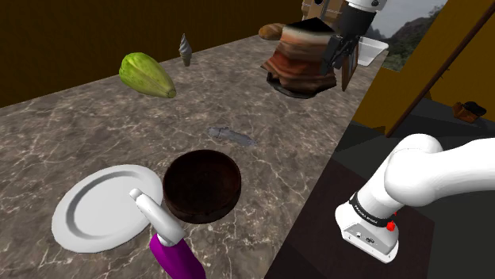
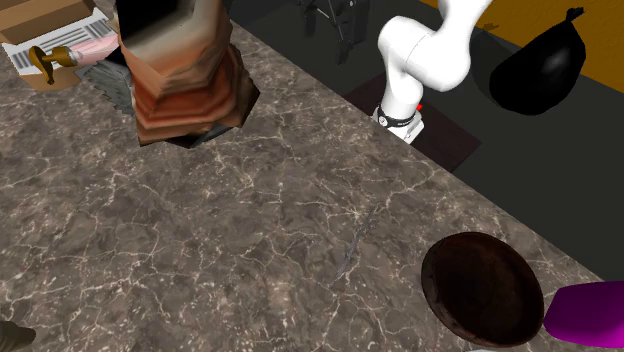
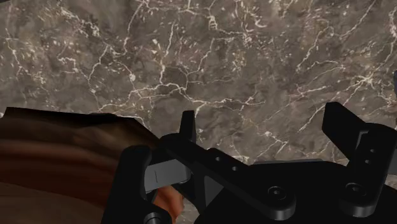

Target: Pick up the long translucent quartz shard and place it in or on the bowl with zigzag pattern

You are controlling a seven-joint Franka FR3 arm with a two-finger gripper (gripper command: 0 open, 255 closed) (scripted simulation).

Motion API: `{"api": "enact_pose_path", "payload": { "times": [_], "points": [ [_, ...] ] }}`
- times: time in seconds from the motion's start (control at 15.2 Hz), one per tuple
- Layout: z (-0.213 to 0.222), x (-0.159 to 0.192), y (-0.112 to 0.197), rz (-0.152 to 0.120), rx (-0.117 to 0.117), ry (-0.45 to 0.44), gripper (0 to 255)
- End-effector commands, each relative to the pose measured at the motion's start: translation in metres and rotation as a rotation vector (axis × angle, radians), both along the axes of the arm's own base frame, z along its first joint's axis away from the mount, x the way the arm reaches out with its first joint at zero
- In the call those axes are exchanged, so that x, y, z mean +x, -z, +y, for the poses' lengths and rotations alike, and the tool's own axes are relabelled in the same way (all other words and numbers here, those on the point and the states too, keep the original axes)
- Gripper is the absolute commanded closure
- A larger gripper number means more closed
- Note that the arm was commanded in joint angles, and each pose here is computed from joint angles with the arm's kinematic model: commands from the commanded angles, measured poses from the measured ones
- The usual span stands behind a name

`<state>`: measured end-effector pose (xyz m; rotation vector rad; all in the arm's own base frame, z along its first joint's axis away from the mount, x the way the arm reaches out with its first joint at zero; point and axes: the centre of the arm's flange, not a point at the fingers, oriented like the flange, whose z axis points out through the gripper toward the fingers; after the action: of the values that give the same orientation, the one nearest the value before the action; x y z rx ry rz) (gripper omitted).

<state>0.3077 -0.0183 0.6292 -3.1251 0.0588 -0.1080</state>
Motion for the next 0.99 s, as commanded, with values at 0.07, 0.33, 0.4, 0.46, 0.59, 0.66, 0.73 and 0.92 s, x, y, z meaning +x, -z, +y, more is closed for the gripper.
{"api": "enact_pose_path", "payload": {
  "times": [0.07, 0.33, 0.4, 0.46, 0.59, 0.66, 0.73, 0.92],
  "points": [
    [0.008, 0.008, 0.006, 0.006, 0.006, -0.014, 0],
    [0.042, 0.038, 0.032, 0.029, 0.031, -0.071, 0],
    [0.05, 0.046, 0.038, 0.035, 0.037, -0.085, 0],
    [0.059, 0.053, 0.045, 0.041, 0.043, -0.099, 0],
    [0.077, 0.066, 0.057, 0.052, 0.056, -0.127, 0],
    [0.087, 0.073, 0.064, 0.058, 0.062, -0.141, 0],
    [0.096, 0.079, 0.07, 0.064, 0.068, -0.155, 0],
    [0.125, 0.097, 0.089, 0.081, 0.087, -0.198, 0]
  ]
}}
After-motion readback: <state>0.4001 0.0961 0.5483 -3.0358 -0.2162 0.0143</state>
